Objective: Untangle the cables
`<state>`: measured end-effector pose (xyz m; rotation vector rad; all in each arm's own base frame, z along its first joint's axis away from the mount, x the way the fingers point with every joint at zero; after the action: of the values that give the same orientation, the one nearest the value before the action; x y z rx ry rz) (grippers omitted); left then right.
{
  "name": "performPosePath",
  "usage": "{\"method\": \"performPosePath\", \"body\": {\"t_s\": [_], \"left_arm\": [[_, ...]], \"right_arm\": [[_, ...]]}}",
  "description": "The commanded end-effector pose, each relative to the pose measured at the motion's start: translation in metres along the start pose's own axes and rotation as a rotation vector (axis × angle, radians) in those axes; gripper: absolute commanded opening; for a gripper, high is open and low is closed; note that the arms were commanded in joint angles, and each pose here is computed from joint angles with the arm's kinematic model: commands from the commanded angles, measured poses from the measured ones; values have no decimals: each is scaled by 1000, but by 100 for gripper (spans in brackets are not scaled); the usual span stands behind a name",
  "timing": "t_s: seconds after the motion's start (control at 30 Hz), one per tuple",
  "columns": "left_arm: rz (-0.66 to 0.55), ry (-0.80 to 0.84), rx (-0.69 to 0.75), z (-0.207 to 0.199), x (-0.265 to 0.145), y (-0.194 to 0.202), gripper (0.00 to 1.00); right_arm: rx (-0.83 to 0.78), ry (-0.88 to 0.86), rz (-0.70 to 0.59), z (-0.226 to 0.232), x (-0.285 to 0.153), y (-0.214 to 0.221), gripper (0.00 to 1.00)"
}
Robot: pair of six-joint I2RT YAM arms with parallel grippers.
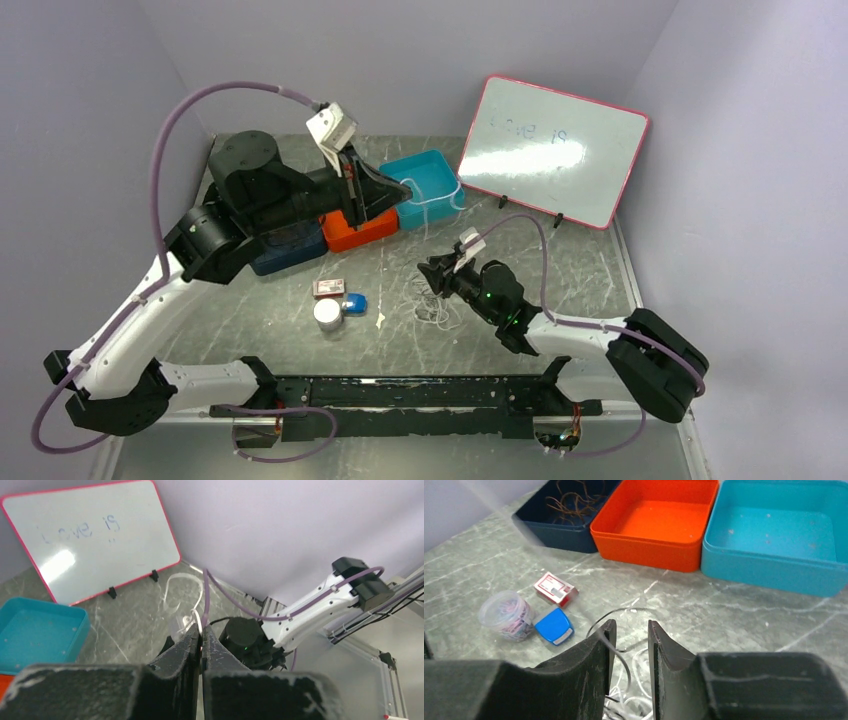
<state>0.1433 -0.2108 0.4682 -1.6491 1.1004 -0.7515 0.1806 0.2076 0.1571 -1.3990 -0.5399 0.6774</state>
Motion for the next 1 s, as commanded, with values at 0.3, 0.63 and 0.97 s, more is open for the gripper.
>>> {"method": "performPosePath", "body": {"t_s": [0.3,0.63,0.97], "left_arm": [[-157,-5,69,-28,-17,-77,7],[-337,-104,150,-40,-39,-131,7],[-618,-227,178,-51,-90,-162,7]], "right_arm": [[74,154,69,-12,-15,38,33],[131,237,128,-17,-32,58,32],[180,370,200,-24,-46,72,32]]}}
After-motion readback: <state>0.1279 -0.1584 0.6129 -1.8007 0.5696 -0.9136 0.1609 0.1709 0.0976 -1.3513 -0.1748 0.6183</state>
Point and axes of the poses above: each gripper's point midway between its finger pads, its own x axis out along the fingers, its own z axis along the line the jaws close on, y = z × x, the point moved 10 cm from there along -x, back along the fingers, and after that the axes turned 2 degrees about -x, right-handed, at the moved point
